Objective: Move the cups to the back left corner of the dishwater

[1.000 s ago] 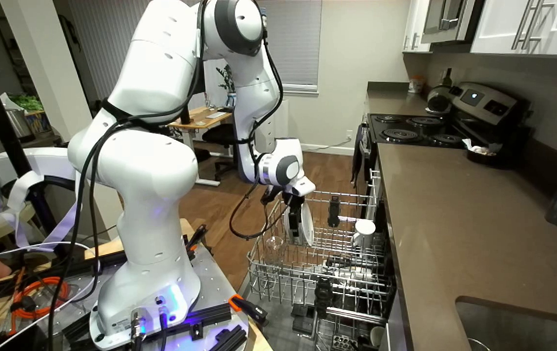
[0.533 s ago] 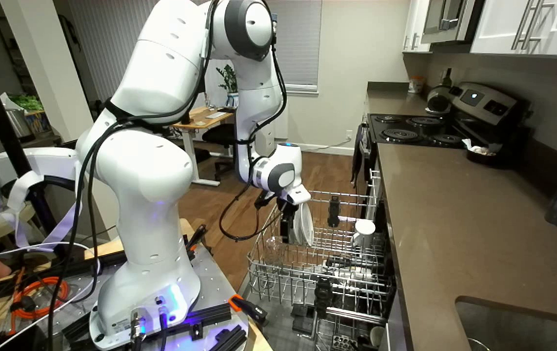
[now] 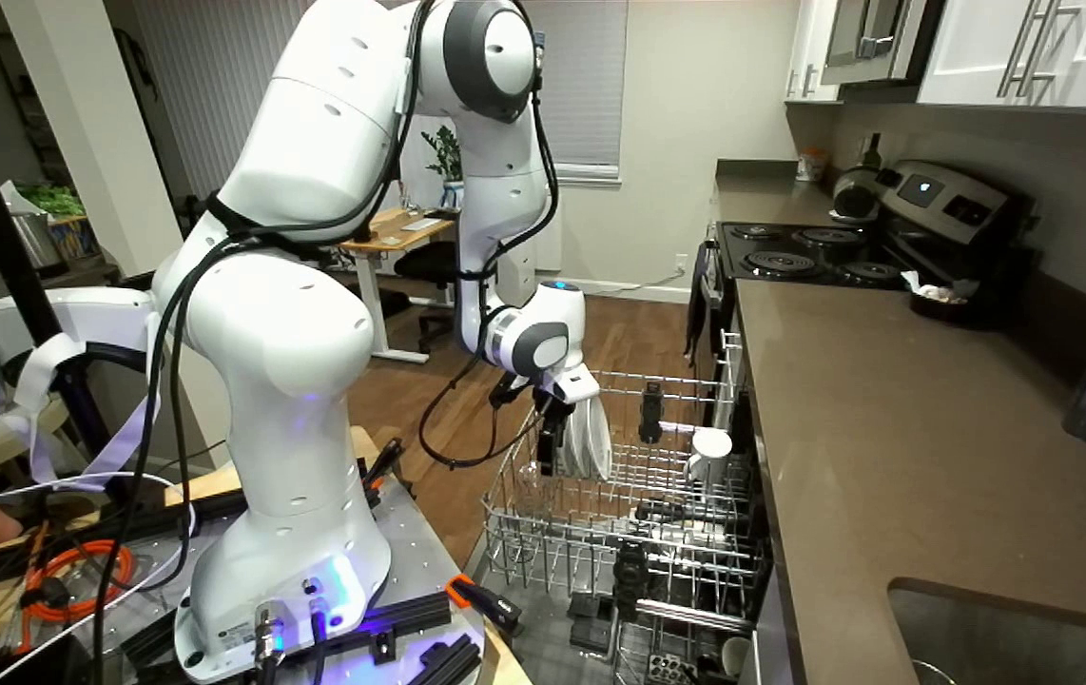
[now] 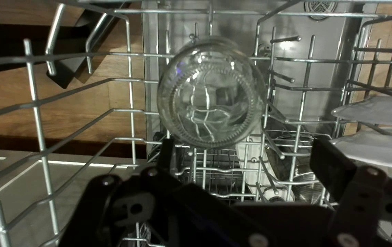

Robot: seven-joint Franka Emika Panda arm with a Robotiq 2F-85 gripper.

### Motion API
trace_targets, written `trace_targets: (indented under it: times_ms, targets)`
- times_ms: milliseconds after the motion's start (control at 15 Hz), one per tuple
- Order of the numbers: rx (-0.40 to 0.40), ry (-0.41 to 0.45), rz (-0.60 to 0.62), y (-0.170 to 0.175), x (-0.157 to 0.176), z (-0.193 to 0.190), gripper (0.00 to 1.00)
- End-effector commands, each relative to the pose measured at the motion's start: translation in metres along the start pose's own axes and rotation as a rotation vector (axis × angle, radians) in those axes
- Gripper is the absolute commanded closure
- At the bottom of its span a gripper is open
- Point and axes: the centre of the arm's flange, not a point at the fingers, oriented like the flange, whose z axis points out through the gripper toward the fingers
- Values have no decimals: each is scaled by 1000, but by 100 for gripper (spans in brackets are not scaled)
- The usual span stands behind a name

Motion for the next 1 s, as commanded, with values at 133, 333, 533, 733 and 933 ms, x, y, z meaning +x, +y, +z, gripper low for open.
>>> trace_targets:
  times_ms: [133,333,533,733,933]
  targets:
    - [-1,-3,-5,0,-2,1,0]
    - [-6,-5,-17,-1,-2,3,0]
    - [-10,-7,-4,6,-5,5,0]
    - [-11,-9,11,12,-7,8,0]
    - [-11,-18,25,17,-7,12,0]
